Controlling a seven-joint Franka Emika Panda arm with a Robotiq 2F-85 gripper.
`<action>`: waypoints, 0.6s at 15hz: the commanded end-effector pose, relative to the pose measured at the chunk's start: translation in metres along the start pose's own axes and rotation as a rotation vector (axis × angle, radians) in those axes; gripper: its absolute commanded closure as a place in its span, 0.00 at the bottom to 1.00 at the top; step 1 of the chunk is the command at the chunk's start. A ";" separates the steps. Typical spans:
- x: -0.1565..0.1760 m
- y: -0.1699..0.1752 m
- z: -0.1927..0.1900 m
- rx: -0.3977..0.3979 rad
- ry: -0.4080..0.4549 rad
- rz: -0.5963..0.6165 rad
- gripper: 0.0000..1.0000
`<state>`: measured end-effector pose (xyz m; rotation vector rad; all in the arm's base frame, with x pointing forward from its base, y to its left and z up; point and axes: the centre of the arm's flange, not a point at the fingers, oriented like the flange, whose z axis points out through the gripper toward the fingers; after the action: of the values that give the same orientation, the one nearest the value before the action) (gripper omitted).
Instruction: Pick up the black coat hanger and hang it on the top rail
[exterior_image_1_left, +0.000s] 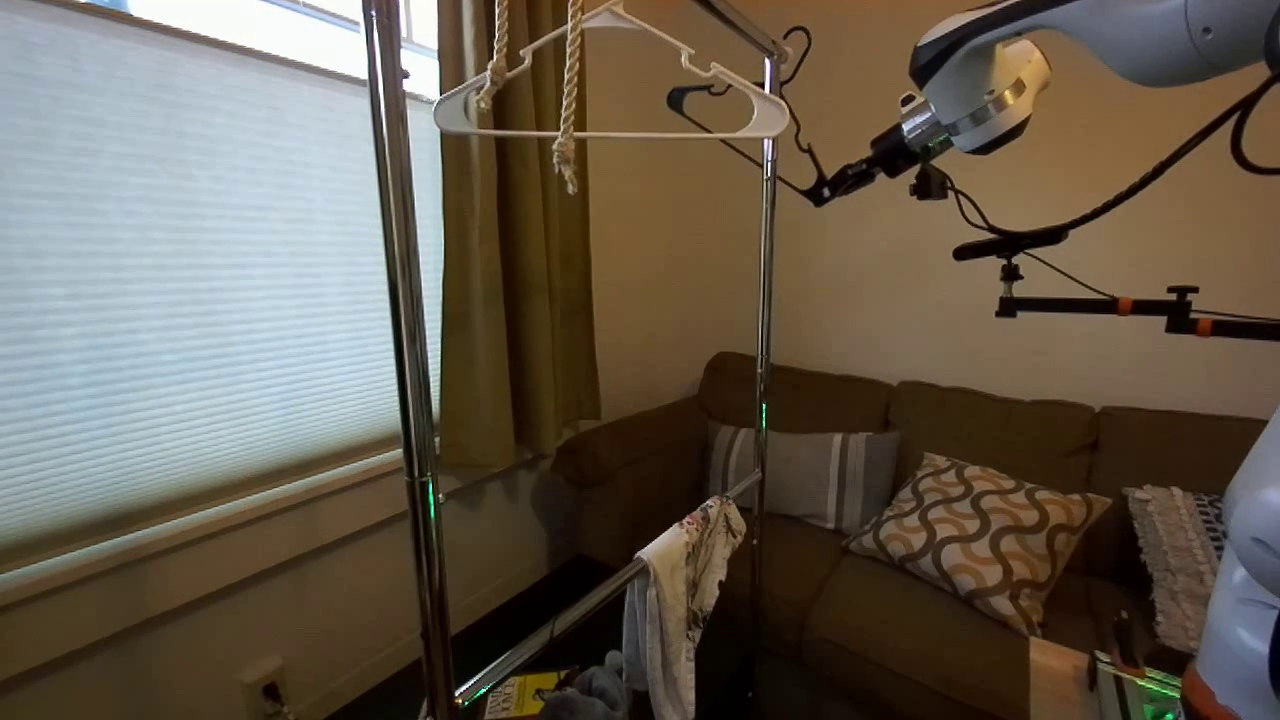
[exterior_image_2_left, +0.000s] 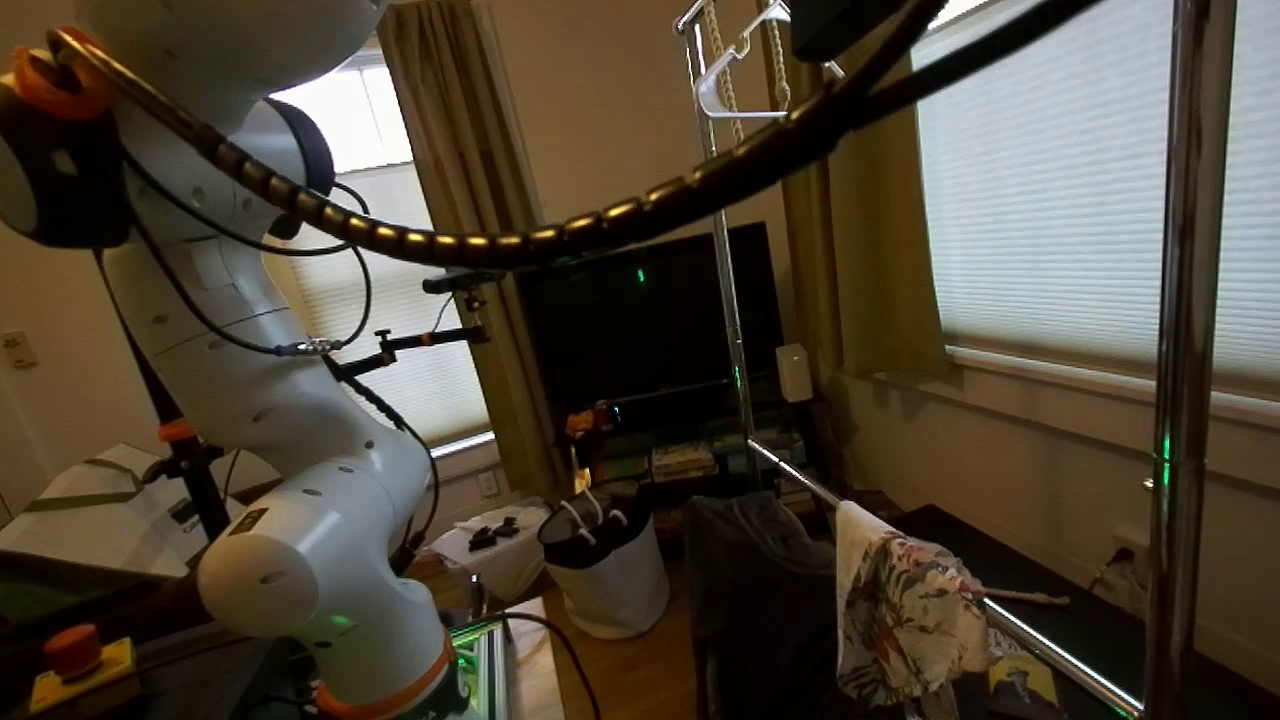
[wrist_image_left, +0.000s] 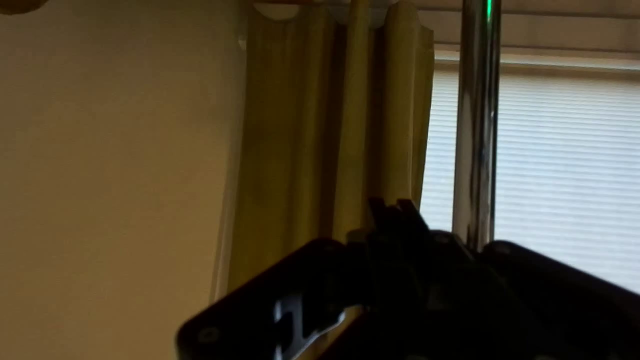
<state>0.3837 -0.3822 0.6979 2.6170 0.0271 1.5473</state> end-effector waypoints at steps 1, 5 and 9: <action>0.002 -0.009 0.002 0.004 -0.035 -0.006 0.98; 0.001 -0.009 0.008 0.006 -0.058 -0.003 0.98; 0.001 -0.006 0.010 0.002 -0.081 0.006 0.98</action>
<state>0.3939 -0.3761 0.6918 2.6505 0.0329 1.4793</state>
